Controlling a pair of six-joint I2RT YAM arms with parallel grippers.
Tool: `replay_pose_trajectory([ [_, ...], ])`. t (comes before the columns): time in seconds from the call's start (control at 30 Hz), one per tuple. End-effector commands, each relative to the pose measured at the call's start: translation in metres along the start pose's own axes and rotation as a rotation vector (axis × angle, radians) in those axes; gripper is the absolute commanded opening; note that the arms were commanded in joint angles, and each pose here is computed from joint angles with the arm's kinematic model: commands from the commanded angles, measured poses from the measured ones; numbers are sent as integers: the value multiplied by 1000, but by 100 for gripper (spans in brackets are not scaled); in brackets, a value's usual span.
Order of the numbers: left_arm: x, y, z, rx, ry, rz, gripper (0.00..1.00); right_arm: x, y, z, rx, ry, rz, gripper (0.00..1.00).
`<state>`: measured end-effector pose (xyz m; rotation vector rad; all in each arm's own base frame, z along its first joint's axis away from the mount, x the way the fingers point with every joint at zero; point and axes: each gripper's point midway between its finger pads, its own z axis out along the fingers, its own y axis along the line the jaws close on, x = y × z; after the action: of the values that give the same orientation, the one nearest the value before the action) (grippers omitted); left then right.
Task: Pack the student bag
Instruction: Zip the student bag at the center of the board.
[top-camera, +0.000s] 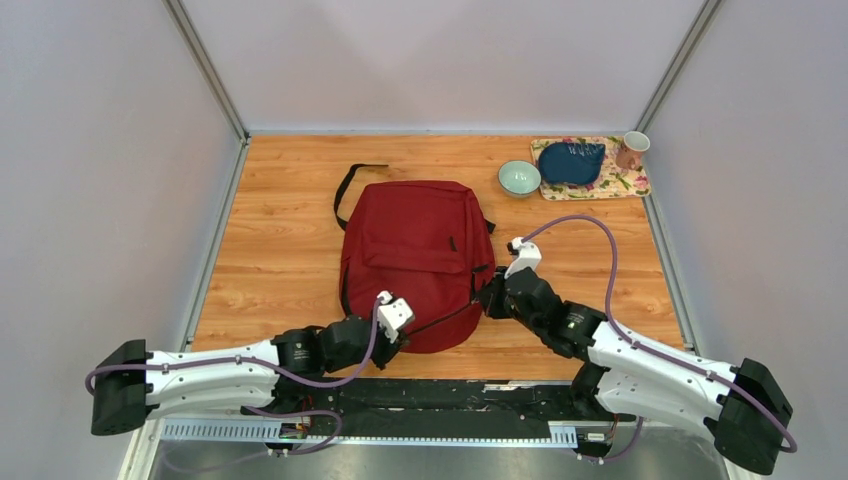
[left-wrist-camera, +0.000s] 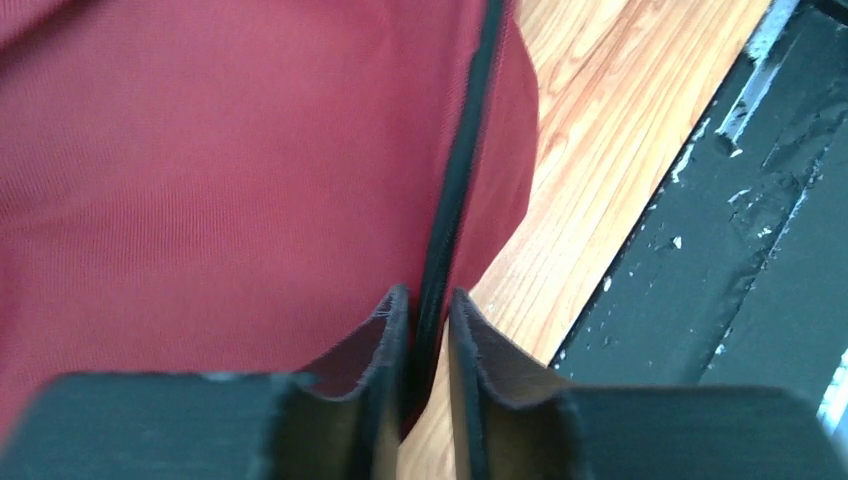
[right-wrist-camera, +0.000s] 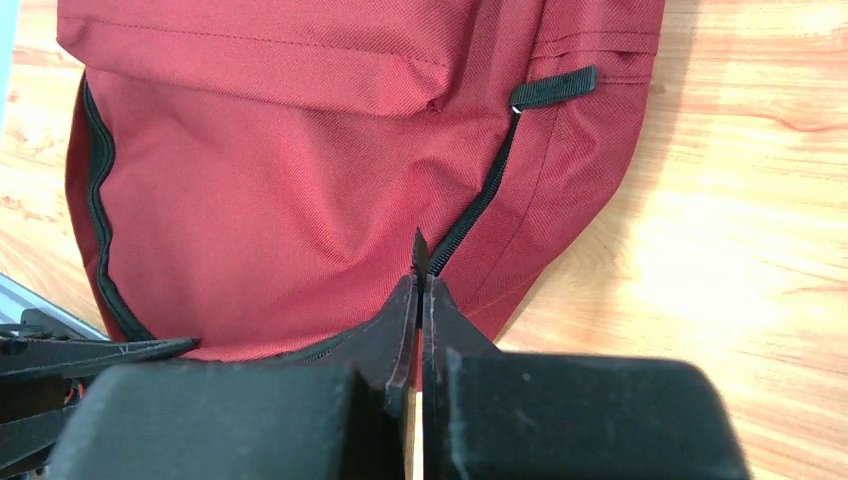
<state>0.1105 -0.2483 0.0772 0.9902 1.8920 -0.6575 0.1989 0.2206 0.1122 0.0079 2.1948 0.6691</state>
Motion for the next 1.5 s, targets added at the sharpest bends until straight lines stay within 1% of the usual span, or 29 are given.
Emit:
replay_pose_trajectory([
  [0.0,9,10,-7,-71,61,-40,35,-17,6,-2,-28,-44,-15,0],
  [0.03,5,10,-7,-80,62,-52,41,-14,8,-3,-39,-35,-11,0],
  [0.07,-10,8,-8,-81,43,-54,50,-12,8,-3,-48,-26,-5,0],
  [0.13,-21,6,-6,-76,39,-41,51,-5,9,-5,-67,-6,11,0],
  [0.17,-39,3,-6,-65,0,-43,51,-4,9,-5,-73,-3,16,0],
  [0.2,-48,0,-5,-57,-19,-40,55,-1,10,-6,-84,5,22,0],
  [0.23,-54,0,-3,-52,-33,-26,55,1,10,-6,-86,12,27,0],
  [0.27,-72,-3,-3,-43,-82,-27,56,4,8,-6,-85,18,30,0],
  [0.33,-87,-5,-2,-40,-125,2,57,6,7,-8,-85,23,34,0],
  [0.37,-100,-6,-2,-35,-165,5,65,6,6,-8,-84,24,34,0],
  [0.47,-121,-12,1,-14,-215,39,73,3,7,-11,-89,10,37,0],
  [0.53,-123,-17,9,4,-187,64,74,1,6,-12,-84,4,36,0],
  [0.63,-115,-29,23,52,-119,85,74,-2,7,-14,-85,-2,32,0],
  [0.8,-110,-52,41,157,-96,70,74,-6,10,-16,-89,-7,25,0],
  [0.9,-101,-60,57,183,-53,70,74,-8,11,-19,-94,-14,26,0],
  [0.93,-103,-62,60,189,-56,72,74,-9,11,-20,-97,-17,26,0],
  [1.0,-95,-62,68,187,-34,75,73,-12,12,-23,-106,-29,31,0],
  [1.1,-91,-65,78,189,-16,75,70,-16,12,-27,-107,-42,31,0],
  [1.17,-93,-65,82,188,-20,68,63,-15,10,-28,-100,-39,29,0],
  [1.2,-91,-66,85,190,-11,67,57,-15,9,-29,-96,-39,29,0],
  [1.23,-93,-68,87,192,-16,61,43,-14,7,-28,-92,-36,26,0],
  [1.3,-89,-71,89,205,1,49,29,-13,5,-28,-83,-40,27,0],
  [1.33,-89,-76,89,230,6,41,14,-14,4,-27,-76,-44,26,0],
  [1.4,-84,-81,87,261,24,24,2,-18,-2,-25,-45,-68,11,0],
  [1.43,-79,-83,86,273,36,18,0,-21,-3,-25,-35,-80,3,0],
  [1.47,-75,-86,84,291,47,9,0,-23,-5,-23,-22,-87,-9,0],
])
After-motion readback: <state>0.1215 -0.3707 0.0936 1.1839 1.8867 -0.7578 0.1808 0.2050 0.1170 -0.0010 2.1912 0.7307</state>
